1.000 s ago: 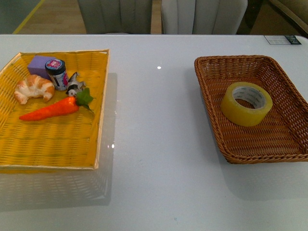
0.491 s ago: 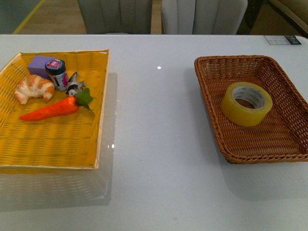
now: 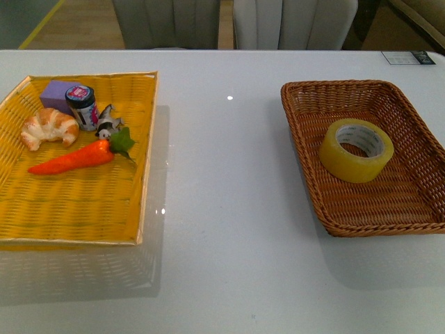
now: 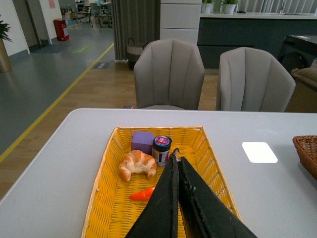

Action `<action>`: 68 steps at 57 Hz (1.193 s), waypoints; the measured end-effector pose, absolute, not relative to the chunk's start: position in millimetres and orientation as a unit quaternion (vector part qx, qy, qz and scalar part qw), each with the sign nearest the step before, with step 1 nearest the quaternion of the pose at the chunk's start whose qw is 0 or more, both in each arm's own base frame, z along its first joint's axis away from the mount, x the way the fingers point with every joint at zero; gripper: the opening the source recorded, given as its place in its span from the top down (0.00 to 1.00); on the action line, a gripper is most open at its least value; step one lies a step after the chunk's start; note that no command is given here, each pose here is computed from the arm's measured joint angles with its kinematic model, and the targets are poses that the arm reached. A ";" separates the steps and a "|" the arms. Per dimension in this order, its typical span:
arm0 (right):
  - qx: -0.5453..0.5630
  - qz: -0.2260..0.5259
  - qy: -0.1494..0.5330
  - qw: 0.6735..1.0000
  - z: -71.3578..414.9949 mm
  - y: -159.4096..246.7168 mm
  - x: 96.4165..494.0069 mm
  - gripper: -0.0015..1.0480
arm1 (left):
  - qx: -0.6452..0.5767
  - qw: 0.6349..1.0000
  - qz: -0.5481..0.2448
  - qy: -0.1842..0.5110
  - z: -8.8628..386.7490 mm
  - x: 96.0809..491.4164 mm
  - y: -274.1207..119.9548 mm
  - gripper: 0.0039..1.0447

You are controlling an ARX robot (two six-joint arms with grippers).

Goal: Move tape to another basket

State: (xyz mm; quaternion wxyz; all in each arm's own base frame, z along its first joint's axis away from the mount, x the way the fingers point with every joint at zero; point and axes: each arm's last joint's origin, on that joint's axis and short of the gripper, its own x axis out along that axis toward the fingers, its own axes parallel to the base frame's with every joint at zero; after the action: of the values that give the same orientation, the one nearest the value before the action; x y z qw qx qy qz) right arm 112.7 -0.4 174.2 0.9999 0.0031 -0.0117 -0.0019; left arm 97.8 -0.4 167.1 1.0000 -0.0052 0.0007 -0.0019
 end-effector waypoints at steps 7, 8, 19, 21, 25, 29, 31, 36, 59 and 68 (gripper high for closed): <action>0.003 -0.002 -0.012 1.000 174.1 -0.4 110.4 0.98 | -0.005 1.000 -0.002 0.001 167.1 97.8 -0.4 0.99; 0.003 -0.002 -0.012 1.000 174.0 -0.4 110.2 0.98 | -0.005 1.000 -0.002 0.001 167.1 97.8 -0.4 0.99; 0.003 -0.001 0.006 1.000 169.2 -0.2 101.0 0.98 | -0.005 1.000 -0.002 0.001 167.1 97.8 -0.3 0.99; 0.003 -0.001 0.001 1.000 169.5 -0.2 98.8 0.98 | -0.005 1.000 -0.002 0.001 167.1 97.8 -0.3 0.99; 0.003 -0.001 -0.009 1.000 170.9 -0.2 96.8 0.98 | -0.005 1.000 -0.002 0.001 167.1 97.8 -0.4 0.99; 0.003 -0.001 -0.009 1.000 170.9 -0.2 96.7 0.98 | -0.005 1.000 -0.002 0.001 167.1 97.8 -0.4 0.99; 0.003 -0.001 -0.008 1.000 170.8 -0.2 96.7 0.98 | -0.005 1.000 -0.002 0.001 167.1 97.8 -0.4 0.99; 0.003 -0.001 -0.009 1.000 170.9 -0.2 96.7 0.98 | -0.005 1.000 -0.002 0.001 167.1 97.8 -0.4 0.99; 0.002 -0.001 -0.009 1.000 170.9 -0.2 96.6 0.33 | -0.005 1.000 -0.002 0.001 167.1 97.8 -0.4 0.37; 0.003 -0.001 -0.009 1.000 170.9 -0.2 96.6 0.07 | -0.005 1.000 -0.002 0.001 167.1 97.8 -0.4 0.08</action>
State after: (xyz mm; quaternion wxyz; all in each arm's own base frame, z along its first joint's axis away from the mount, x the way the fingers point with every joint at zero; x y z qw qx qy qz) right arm 96.6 -0.2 170.9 1.0000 0.0026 -0.0091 -0.0009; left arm 97.8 -0.4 167.1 1.0000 -0.0052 0.0007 -0.0019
